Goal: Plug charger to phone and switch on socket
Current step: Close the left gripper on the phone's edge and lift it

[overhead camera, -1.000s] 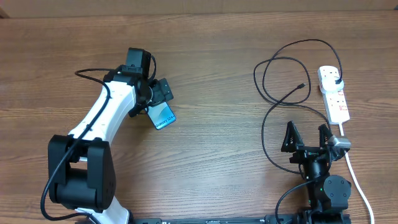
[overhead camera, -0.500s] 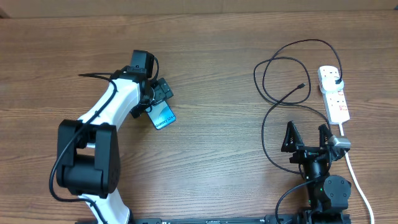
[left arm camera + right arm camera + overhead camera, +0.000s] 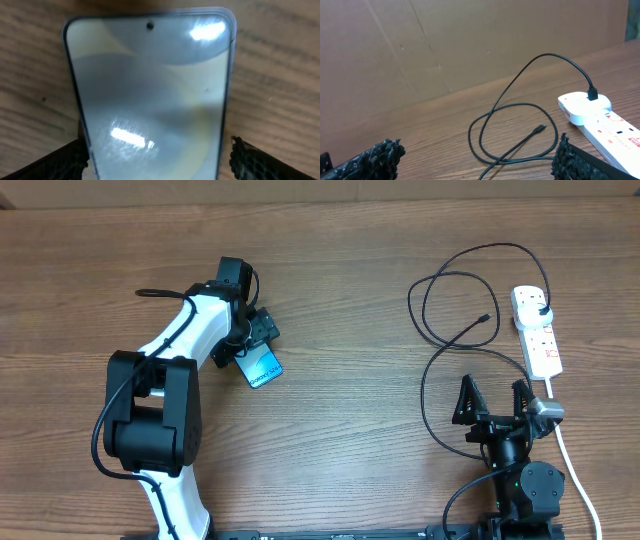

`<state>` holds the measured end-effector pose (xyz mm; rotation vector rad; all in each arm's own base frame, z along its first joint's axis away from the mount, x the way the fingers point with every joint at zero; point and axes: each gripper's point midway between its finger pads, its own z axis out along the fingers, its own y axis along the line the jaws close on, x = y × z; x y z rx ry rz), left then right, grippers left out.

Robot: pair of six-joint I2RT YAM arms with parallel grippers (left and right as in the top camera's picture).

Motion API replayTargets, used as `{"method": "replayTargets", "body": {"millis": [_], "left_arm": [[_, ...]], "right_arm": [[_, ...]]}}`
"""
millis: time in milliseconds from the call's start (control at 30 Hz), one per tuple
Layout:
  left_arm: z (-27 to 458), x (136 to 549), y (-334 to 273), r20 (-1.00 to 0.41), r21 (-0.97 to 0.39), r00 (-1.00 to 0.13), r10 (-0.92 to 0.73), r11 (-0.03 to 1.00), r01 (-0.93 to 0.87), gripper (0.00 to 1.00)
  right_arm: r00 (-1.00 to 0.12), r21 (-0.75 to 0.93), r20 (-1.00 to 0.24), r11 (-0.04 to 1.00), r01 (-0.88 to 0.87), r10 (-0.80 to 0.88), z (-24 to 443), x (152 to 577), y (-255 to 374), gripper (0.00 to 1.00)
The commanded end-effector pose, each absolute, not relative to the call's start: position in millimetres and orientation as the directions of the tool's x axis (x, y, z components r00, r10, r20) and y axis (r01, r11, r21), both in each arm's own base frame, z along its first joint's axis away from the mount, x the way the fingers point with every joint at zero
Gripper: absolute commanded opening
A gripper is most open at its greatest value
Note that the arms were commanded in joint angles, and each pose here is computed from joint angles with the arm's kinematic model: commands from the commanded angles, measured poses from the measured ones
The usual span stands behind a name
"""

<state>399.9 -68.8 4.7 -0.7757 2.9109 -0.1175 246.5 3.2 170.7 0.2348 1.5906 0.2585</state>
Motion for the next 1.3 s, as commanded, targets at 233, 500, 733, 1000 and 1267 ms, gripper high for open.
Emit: {"method": "replayTargets", "body": {"millis": [233,500,733,1000,1267], "left_arm": [[-9,385,-87,-0.029,-0.097,-0.916,-0.4,0.913,-0.396,0.82],[-9,379,-88,-0.024,-0.069,-0.924,-0.382,0.923,-0.38,0.79],[-10,379,-85,-0.032,-0.051,-0.934,-0.357,0.934,-0.355,0.79],[-11,372,-84,-0.012,-0.038,-0.934,-0.357,0.934,-0.356,0.8],[-11,367,-83,0.006,-0.027,-0.934,-0.357,0.934,-0.357,0.93]], "right_arm": [[-0.036,0.3,-0.953,0.953,-0.028,0.299,169,247,7,1.0],[-0.036,0.3,-0.953,0.953,-0.028,0.299,169,247,7,1.0],[-0.036,0.3,-0.953,0.953,-0.028,0.299,169,247,7,1.0],[-0.036,0.3,-0.953,0.953,-0.028,0.299,169,247,7,1.0],[-0.036,0.3,-0.953,0.953,-0.028,0.299,169,247,7,1.0]]}}
